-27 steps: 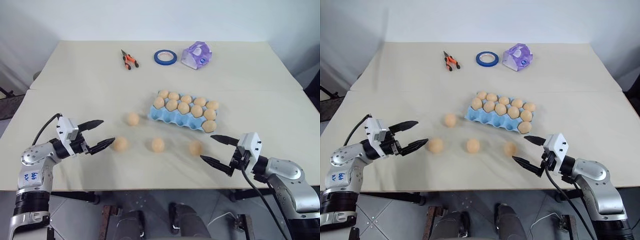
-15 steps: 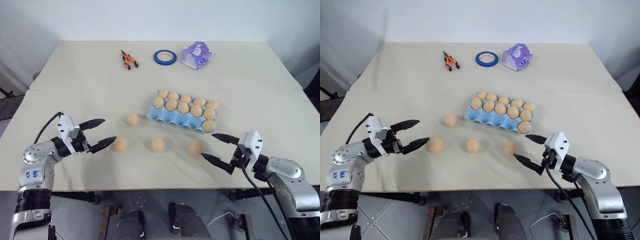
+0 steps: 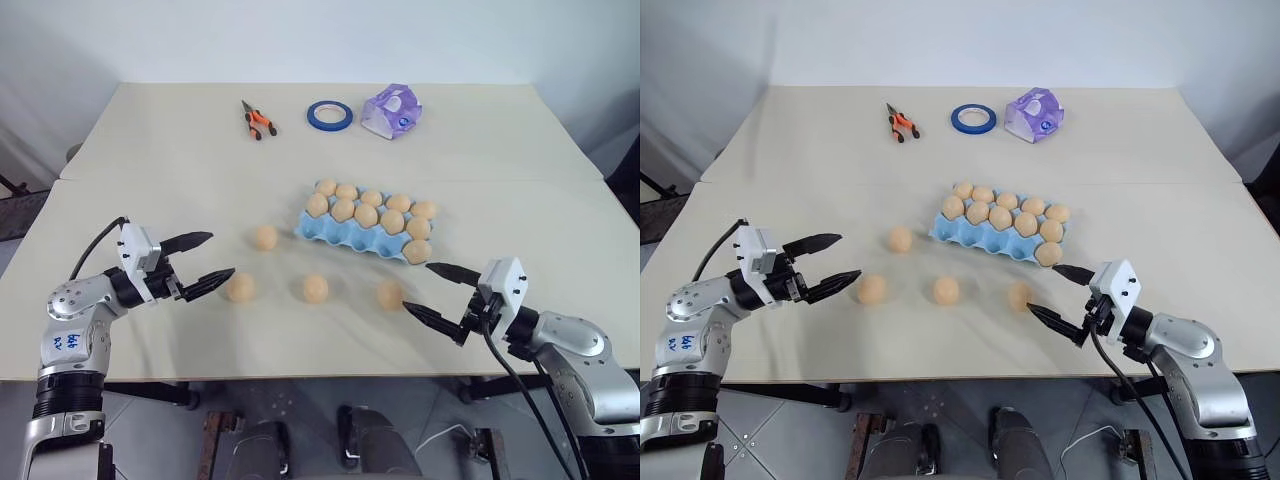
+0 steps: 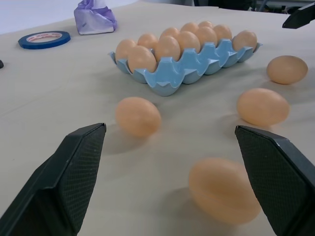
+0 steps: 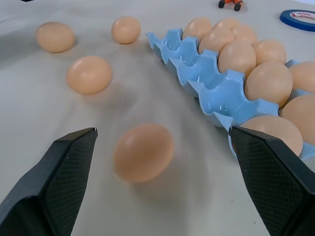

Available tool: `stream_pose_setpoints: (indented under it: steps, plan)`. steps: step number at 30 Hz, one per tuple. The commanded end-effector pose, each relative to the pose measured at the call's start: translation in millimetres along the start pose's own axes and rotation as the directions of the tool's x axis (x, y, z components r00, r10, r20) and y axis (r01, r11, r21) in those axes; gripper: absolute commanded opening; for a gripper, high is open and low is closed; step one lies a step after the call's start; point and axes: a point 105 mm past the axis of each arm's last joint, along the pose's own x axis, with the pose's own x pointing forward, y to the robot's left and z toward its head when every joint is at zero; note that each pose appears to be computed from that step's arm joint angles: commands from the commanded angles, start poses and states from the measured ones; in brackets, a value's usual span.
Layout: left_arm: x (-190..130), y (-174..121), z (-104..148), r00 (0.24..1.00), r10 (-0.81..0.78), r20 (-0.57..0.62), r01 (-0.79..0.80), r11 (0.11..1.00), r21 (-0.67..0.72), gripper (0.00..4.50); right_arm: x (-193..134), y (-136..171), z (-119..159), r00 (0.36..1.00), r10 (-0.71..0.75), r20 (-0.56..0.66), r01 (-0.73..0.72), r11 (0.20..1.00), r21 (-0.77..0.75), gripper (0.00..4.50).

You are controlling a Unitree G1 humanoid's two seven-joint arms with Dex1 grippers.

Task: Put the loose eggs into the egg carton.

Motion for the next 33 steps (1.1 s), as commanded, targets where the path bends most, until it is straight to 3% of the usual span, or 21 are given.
stream_pose_setpoints:
  steps: [1, 8, 20, 30, 33]
  plan:
    - [1, 4, 6, 1.0, -0.003, 0.012, 0.003, 1.0, 0.028, 4.48, -2, -2, 13, 0.999, -0.015, 0.038, 0.017, 0.999, -0.042, 4.5]
    - [14, 18, 16, 0.999, -0.01, 0.032, 0.009, 0.999, 0.048, 4.48, 6, -8, 22, 0.996, -0.032, 0.085, 0.039, 0.996, -0.074, 4.5]
    - [14, 19, 25, 0.999, -0.026, 0.043, 0.023, 0.997, 0.07, 4.48, 10, -8, 23, 0.993, -0.049, 0.103, 0.054, 0.997, -0.046, 4.5]
    - [4, 0, 5, 0.996, -0.084, -0.019, 0.084, 0.996, 0.018, 4.48, -18, 28, 13, 0.999, -0.015, -0.044, 0.017, 0.999, 0.047, 4.5]
    - [10, -14, 2, 0.985, -0.17, -0.033, 0.171, 0.985, 0.034, 4.48, -11, 29, 10, 0.995, -0.082, -0.052, 0.086, 0.993, 0.076, 4.5]
